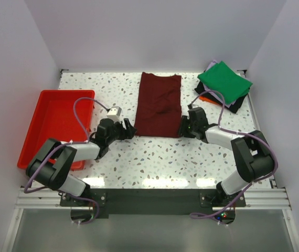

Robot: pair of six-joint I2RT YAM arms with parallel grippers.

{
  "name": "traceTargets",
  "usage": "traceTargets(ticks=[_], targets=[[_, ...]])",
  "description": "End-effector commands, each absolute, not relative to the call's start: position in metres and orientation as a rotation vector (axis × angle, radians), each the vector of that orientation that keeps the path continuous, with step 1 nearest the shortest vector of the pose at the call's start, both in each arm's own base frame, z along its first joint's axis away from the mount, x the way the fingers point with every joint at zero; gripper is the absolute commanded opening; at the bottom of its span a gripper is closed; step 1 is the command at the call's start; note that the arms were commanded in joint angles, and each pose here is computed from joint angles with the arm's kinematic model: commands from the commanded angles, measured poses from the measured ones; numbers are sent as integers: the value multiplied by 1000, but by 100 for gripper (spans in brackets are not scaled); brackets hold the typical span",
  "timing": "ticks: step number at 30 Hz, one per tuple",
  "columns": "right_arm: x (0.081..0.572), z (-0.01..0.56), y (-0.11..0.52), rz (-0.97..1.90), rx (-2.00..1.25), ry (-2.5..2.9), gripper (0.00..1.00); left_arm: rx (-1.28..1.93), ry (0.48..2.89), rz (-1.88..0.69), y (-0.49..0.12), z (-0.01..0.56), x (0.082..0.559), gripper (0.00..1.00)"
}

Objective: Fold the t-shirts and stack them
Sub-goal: Fold the tshirt

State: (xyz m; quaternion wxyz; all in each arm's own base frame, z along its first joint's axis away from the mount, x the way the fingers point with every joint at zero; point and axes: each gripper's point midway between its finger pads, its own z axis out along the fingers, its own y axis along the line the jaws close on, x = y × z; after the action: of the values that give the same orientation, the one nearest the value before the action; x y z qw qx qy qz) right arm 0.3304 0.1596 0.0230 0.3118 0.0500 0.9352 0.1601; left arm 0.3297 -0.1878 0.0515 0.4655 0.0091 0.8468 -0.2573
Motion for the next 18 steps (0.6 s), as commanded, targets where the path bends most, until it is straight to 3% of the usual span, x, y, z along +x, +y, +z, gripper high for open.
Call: traceTargets(ticks=[1, 8, 12, 18], targets=[[327, 18, 162, 449, 142, 2471, 38, 23, 2047, -602, -186, 59, 332, 73], [322, 16, 160, 449, 139, 2479, 7, 31, 2080, -546, -189, 49, 333, 68], [322, 16, 159, 441, 142, 2481, 1, 41, 2098, -531, -193, 44, 335, 62], [321, 16, 157, 425, 139, 2481, 0, 54, 2100, -543, -201, 42, 338, 57]])
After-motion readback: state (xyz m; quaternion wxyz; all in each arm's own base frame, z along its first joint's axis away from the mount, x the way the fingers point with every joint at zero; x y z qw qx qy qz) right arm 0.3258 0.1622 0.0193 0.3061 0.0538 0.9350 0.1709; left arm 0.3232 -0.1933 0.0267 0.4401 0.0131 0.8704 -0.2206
